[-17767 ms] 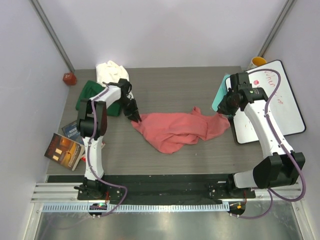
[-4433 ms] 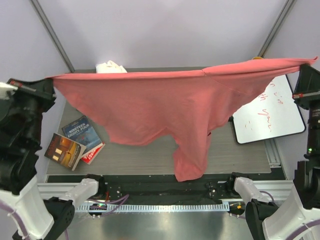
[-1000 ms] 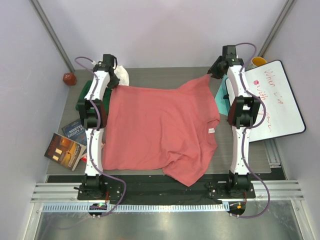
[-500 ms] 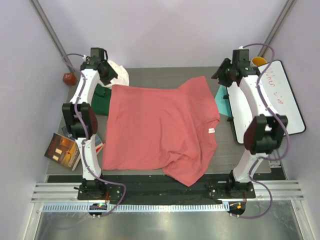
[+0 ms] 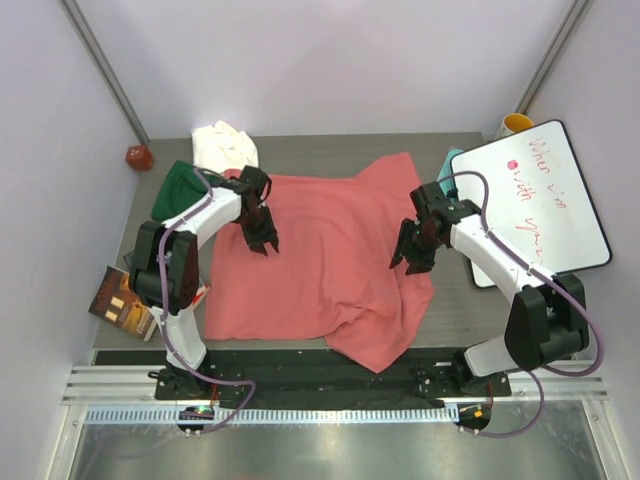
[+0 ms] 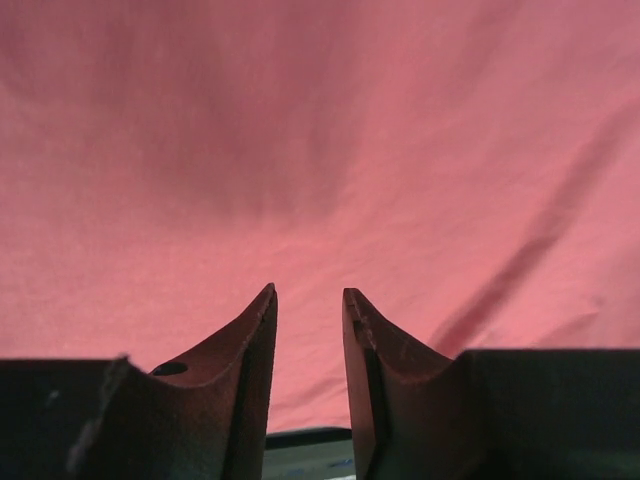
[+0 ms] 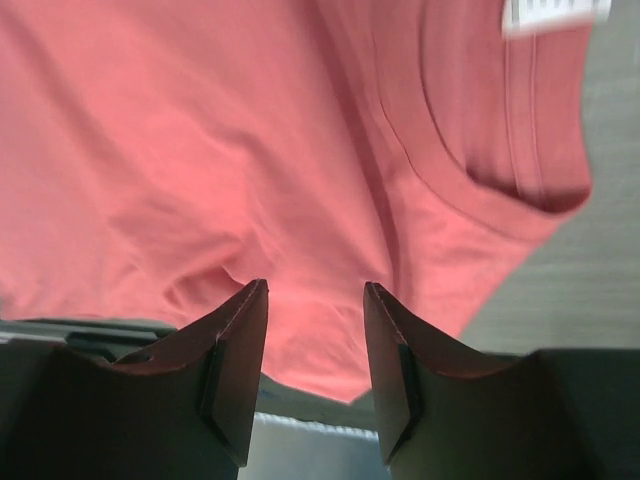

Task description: Fold and stack the t-shirts

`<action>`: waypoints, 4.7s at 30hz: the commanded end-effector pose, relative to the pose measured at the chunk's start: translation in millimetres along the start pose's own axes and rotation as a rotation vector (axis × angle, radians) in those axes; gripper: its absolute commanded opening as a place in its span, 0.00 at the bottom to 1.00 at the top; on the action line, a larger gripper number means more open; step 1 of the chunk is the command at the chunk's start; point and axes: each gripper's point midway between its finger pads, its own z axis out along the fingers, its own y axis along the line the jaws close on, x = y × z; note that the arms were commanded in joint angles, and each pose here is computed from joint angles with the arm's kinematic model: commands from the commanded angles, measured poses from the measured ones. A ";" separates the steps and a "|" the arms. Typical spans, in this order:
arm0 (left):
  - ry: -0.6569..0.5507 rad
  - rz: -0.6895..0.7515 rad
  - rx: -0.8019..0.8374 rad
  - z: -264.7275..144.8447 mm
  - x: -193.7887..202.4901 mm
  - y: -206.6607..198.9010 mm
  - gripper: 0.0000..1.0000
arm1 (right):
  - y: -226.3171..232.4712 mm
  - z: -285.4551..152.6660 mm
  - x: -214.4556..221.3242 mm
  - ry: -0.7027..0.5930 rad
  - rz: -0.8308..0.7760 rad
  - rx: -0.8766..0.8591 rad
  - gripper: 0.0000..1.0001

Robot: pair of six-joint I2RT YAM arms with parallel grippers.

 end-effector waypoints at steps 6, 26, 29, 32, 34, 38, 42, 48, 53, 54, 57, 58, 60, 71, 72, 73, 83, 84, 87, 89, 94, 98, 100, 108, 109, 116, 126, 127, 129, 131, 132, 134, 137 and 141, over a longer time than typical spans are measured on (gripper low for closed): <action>0.018 -0.004 0.032 -4.8 34.5 15.1 0.32 | -19.1 0.5 79.8 0.107 0.042 0.032 0.48; 0.106 0.027 -0.009 27.2 54.1 22.2 0.04 | -66.6 77.3 126.8 0.301 -0.017 0.258 0.05; 0.133 0.032 -0.011 31.6 58.6 23.0 0.00 | -78.9 77.2 132.9 0.331 -0.042 0.306 0.04; 0.144 0.036 -0.018 37.2 59.3 24.6 0.00 | -85.9 77.7 135.3 0.345 -0.057 0.336 0.04; 0.147 0.037 -0.028 39.2 58.3 25.5 0.00 | -91.5 78.5 138.3 0.367 -0.063 0.362 0.06; 0.166 0.039 -0.062 45.2 56.3 28.7 0.00 | -106.6 76.9 140.2 0.390 -0.101 0.427 0.28; 0.181 0.047 -0.086 48.8 53.0 29.4 0.00 | -110.7 74.3 135.1 0.389 -0.073 0.448 0.39; 0.184 0.038 -0.069 45.1 44.2 23.0 0.00 | -116.9 64.3 116.7 0.380 0.063 0.449 0.43; 0.195 0.039 -0.066 45.8 39.2 23.3 0.00 | -131.1 57.8 93.7 0.344 0.102 0.487 0.43; 0.195 0.037 -0.063 45.5 37.9 23.7 0.00 | -132.1 57.6 89.2 0.339 0.110 0.484 0.44; 0.198 0.039 -0.060 45.0 36.6 24.0 0.00 | -127.1 59.6 74.8 0.325 0.101 0.471 0.44; 0.197 0.041 -0.059 44.2 35.9 24.2 0.00 | -125.7 60.8 73.4 0.331 0.098 0.468 0.45; 0.201 0.044 -0.063 44.0 36.7 25.9 0.00 | -121.0 61.7 66.7 0.326 0.090 0.453 0.45; 0.203 0.070 0.010 22.5 24.9 9.1 0.21 | -71.9 5.7 -14.2 0.116 0.017 0.364 0.51; 0.186 0.077 0.027 17.1 18.3 2.8 0.27 | -67.9 -2.2 -17.9 0.092 0.022 0.351 0.52; 0.178 0.081 0.044 12.2 15.7 -1.5 0.30 | -64.1 -10.4 -21.6 0.079 0.027 0.345 0.52; 0.245 0.259 0.189 -20.5 44.8 -49.2 0.16 | -66.0 32.5 -74.0 -0.081 0.030 0.391 0.53; 0.269 0.279 0.188 -18.9 54.3 -50.2 0.10 | -64.1 40.7 -83.3 -0.088 0.019 0.395 0.52; 0.320 0.343 0.190 -18.5 84.1 -51.7 0.06 | -53.6 58.5 -124.6 -0.132 0.004 0.388 0.51; 0.344 0.369 0.179 -18.7 100.6 -48.7 0.06 | -42.7 61.7 -153.4 -0.170 -0.006 0.361 0.51; 0.368 0.445 0.196 -30.3 127.7 -45.3 0.14 | -28.7 73.1 -187.5 -0.196 -0.011 0.328 0.52; 0.406 0.454 0.173 -26.5 146.6 -31.6 0.13 | -29.8 96.3 -181.4 -0.128 -0.013 0.325 0.51; 0.431 0.445 0.159 -23.0 154.9 -26.2 0.12 | -32.1 106.0 -174.7 -0.094 -0.006 0.326 0.51; 0.502 0.401 0.080 -1.2 174.7 -8.6 0.00 | -37.7 127.9 -154.4 0.006 -0.005 0.323 0.50; 0.517 0.384 0.066 5.0 176.3 -7.2 0.00 | -37.5 131.2 -152.1 0.017 -0.003 0.321 0.45; 0.567 0.331 0.028 46.7 177.9 -7.0 0.00 | -40.9 143.5 -146.9 0.067 0.010 0.327 0.15; 0.557 0.328 -0.044 55.9 179.9 10.9 0.00 | -49.0 152.1 -175.4 0.054 0.049 0.325 0.14; 0.550 0.337 -0.052 54.3 178.8 12.9 0.00 | -49.0 152.4 -178.6 0.049 0.053 0.324 0.14; 0.539 0.364 -0.078 48.3 175.4 17.6 0.00 | -51.3 154.6 -185.8 0.047 0.058 0.321 0.14; 0.540 0.375 -0.105 43.6 174.2 22.4 0.00 | -51.5 155.7 -192.9 0.042 0.061 0.315 0.14; 0.537 0.383 -0.104 41.1 172.1 21.4 0.00 | -50.5 156.9 -195.2 0.041 0.057 0.307 0.14; 0.554 0.378 -0.115 35.2 172.7 22.9 0.00 | -49.0 154.8 -202.8 0.028 0.052 0.304 0.14; 0.553 0.376 -0.124 25.4 168.6 21.8 0.00 | -46.4 156.7 -209.8 0.022 0.048 0.287 0.14; 0.550 0.378 -0.132 19.4 166.2 21.5 0.00 | -43.3 158.4 -215.9 0.016 0.051 0.262 0.14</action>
